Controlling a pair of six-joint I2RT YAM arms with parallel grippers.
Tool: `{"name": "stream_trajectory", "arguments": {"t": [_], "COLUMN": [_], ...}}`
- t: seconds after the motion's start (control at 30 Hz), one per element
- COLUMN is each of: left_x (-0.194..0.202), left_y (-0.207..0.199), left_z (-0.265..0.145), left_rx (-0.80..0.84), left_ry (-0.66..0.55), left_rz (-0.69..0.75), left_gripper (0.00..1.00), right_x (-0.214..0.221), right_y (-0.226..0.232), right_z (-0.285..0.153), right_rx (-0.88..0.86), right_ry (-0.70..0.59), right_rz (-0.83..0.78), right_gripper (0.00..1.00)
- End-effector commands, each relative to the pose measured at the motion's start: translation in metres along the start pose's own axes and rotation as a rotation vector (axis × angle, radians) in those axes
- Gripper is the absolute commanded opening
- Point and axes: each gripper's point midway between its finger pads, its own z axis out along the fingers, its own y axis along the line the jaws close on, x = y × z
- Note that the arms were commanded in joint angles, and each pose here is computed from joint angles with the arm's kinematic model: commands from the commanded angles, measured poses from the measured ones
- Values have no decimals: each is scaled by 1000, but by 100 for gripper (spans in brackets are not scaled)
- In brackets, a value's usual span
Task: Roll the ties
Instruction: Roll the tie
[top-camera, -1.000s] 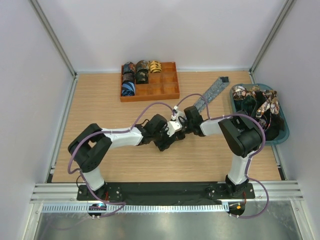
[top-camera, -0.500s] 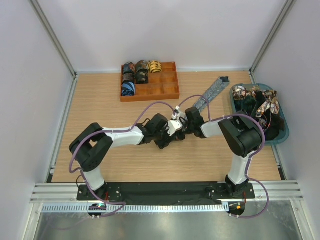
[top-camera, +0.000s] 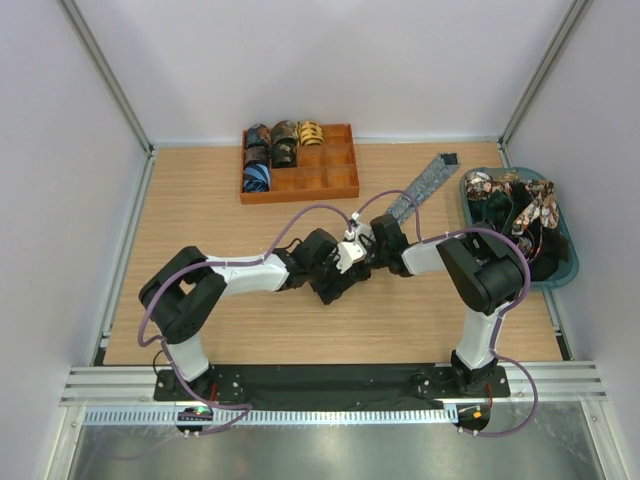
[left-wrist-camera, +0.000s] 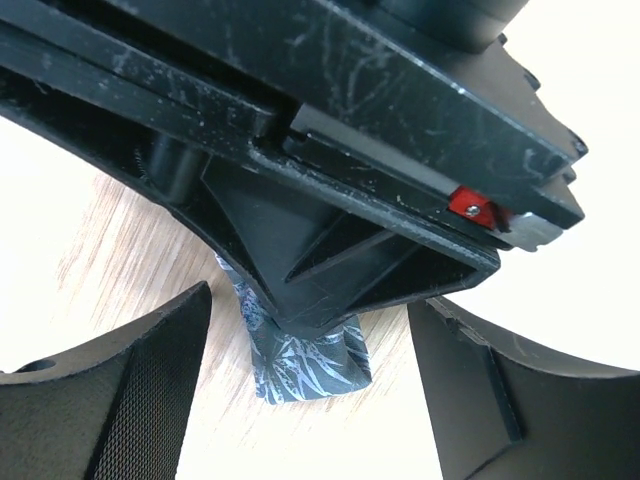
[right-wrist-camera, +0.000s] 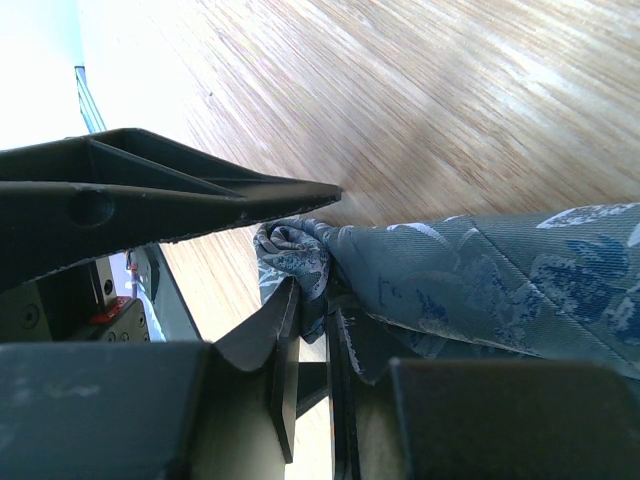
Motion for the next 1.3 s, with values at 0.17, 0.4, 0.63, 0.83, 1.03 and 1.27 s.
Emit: {"name": "stream_trajectory", "arguments": {"t": [0.17,0.4,0.63,0.83,1.03,1.27], "left_x": [14,17,20,22,26,31], "left_y": [13,9,5,-3,-4,-4], "left_z": [-2,1,2,2,4,6], "left_rx": [-82,-52,-29,17,17,24], "left_ry": [37,60,71,75,103,140], "left_rz": [-3,2,3,-2,-7,-9], "left_gripper": [81,67,51,45,36,28], "right_x": [5,-2,7,12,5,-14], "right_y": [-11,-2,-15,-29,-23,4], "right_z": [-10,-22,-11,-3,-7,-16], "right_rx": [126,152,152,171,170,104], "right_ry": [1,-6,21,43,23,-15], "right_rz": [12,-22,17,34,29,13], "right_gripper": [2,3,2,8,27,26]}}
